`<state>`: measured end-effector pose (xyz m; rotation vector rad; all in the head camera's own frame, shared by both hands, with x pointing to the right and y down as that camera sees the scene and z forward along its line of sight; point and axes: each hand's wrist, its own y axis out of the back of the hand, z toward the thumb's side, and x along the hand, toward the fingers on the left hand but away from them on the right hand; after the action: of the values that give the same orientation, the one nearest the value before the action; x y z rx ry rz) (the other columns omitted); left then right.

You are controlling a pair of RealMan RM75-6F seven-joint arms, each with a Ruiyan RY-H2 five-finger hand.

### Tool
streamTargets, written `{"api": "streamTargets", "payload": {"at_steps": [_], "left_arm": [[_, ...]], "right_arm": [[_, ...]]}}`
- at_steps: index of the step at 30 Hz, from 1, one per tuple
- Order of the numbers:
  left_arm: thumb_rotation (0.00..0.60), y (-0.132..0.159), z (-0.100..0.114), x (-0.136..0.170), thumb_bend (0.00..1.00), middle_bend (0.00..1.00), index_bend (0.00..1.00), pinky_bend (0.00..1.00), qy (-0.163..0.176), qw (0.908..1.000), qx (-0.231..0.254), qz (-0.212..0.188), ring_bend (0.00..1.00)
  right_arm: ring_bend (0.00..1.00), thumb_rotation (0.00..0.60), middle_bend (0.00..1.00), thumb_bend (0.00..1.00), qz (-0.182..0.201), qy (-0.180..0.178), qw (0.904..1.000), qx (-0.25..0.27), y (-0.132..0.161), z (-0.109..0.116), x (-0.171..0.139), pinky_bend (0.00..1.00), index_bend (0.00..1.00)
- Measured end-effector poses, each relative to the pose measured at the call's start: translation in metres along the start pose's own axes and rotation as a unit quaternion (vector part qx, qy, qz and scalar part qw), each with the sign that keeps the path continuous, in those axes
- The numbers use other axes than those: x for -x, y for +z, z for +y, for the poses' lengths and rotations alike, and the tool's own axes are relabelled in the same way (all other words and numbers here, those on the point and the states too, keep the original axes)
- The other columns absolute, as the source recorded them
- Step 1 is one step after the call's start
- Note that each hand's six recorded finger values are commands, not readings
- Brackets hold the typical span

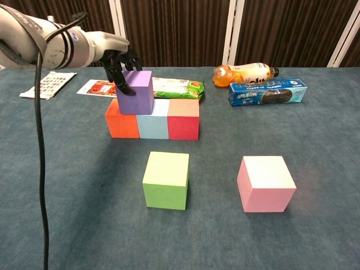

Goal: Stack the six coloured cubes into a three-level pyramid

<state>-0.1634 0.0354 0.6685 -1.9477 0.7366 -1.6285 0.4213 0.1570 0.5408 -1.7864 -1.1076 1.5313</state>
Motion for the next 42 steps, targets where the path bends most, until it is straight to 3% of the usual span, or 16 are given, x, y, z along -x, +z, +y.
{"api": "streamTargets", "payload": {"at_steps": [11,23,25,29,31,37,42], "left_arm": [[0.6,0.0,-0.003,-0.0013,0.31,0.36,0.25,0.33,-0.005,1.0,-0.003,0.0,0.32],[0.6,0.0016,-0.0034,0.0008,0.31,0.27,0.18,0.32,0.0,1.0,-0.009,-0.002,0.27],[0.6,0.0017,-0.0038,0.0018,0.31,0.23,0.14,0.32,-0.001,1.0,-0.009,-0.003,0.23],[0.6,0.0019,-0.0046,0.0028,0.31,0.04,0.05,0.3,-0.006,0.9999,-0.009,-0.005,0.07],[0.6,0.0012,-0.0048,0.0031,0.31,0.0,0.03,0.3,-0.005,0.9999,-0.013,-0.004,0.04],[0.6,0.0013,-0.0045,0.0051,0.31,0.08,0.03,0.3,-0.008,0.9999,-0.011,-0.002,0.1],[0.6,0.0005,-0.0012,0.0061,0.31,0.14,0.08,0.3,-0.003,0.9999,-0.013,-0.002,0.16]], "right_arm": [[0.06,0.6,0.18,0.26,-0.003,0.0,1.0,0.001,-0.0016,0.0007,-0.0001,0.17,0.0],[0.06,0.6,0.18,0.26,-0.003,-0.002,1.0,0.002,-0.0028,0.0028,-0.002,0.16,0.0],[0.06,0.6,0.18,0.26,-0.004,-0.002,1.0,0.003,-0.0034,0.003,-0.0023,0.16,0.0],[0.06,0.6,0.18,0.26,-0.004,-0.001,1.0,0.003,-0.0035,0.0032,-0.002,0.17,0.0],[0.06,0.6,0.19,0.26,-0.003,0.0,1.0,0.003,-0.0034,0.0033,-0.002,0.17,0.0],[0.06,0.6,0.18,0.26,-0.001,-0.001,1.0,0.006,-0.0027,0.0046,-0.0021,0.17,0.0],[0.06,0.6,0.18,0.26,-0.001,-0.002,1.0,0.008,-0.0032,0.0045,-0.0027,0.17,0.0]]}}
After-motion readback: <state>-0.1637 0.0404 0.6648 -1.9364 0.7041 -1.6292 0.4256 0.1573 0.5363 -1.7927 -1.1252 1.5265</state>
